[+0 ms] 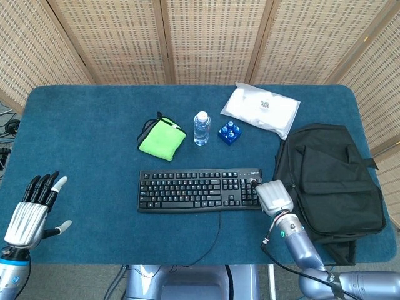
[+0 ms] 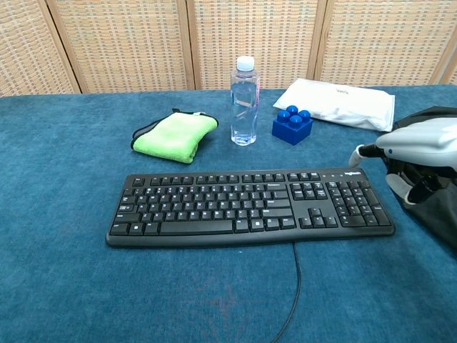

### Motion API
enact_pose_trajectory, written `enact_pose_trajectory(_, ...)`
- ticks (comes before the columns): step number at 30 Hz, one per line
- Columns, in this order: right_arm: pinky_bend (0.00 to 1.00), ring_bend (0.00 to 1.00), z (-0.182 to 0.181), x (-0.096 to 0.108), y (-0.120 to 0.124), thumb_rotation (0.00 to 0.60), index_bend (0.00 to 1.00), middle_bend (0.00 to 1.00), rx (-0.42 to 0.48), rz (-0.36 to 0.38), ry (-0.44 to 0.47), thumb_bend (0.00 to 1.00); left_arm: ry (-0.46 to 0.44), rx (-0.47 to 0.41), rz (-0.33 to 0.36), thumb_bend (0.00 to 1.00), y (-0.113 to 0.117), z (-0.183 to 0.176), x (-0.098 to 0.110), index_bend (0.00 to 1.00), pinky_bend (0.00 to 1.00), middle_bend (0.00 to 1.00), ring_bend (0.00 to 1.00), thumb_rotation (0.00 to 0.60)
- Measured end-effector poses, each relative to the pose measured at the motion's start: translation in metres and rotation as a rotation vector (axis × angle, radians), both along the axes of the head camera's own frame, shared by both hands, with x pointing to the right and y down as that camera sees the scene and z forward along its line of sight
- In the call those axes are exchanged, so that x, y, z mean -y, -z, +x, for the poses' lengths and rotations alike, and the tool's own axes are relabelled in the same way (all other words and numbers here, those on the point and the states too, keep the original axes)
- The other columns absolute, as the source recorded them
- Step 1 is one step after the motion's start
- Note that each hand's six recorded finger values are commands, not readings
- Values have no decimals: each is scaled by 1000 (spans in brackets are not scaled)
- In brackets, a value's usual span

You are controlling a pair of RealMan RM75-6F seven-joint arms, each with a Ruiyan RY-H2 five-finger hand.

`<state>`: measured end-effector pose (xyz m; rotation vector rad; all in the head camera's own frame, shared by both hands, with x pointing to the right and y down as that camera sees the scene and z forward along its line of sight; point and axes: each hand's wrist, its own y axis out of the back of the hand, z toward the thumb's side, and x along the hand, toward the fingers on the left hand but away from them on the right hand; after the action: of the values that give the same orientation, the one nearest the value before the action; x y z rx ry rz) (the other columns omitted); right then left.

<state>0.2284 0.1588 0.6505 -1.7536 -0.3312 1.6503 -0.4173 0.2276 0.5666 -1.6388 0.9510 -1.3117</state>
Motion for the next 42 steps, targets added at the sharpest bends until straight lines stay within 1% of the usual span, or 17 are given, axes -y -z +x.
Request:
enact_pose_trajectory(11, 493, 635, -5, 3, -11, 600, 137, 725, -5, -19, -14, 775, -2, 6, -5, 0, -3, 0, 0, 0, 0, 0, 0, 600)
enact_pose_trajectory(23, 493, 635, -9, 5, -18, 600, 137, 725, -1, -30, -19, 775, 2, 9, -13, 0, -6, -1, 1, 0, 0, 0, 0, 600)
enact_pose_trajectory(42, 493, 634, -13, 4, -31, 600, 137, 725, -6, -52, -21, 775, 8, 8, -22, 0, -8, -3, 3, 0, 0, 0, 0, 600)
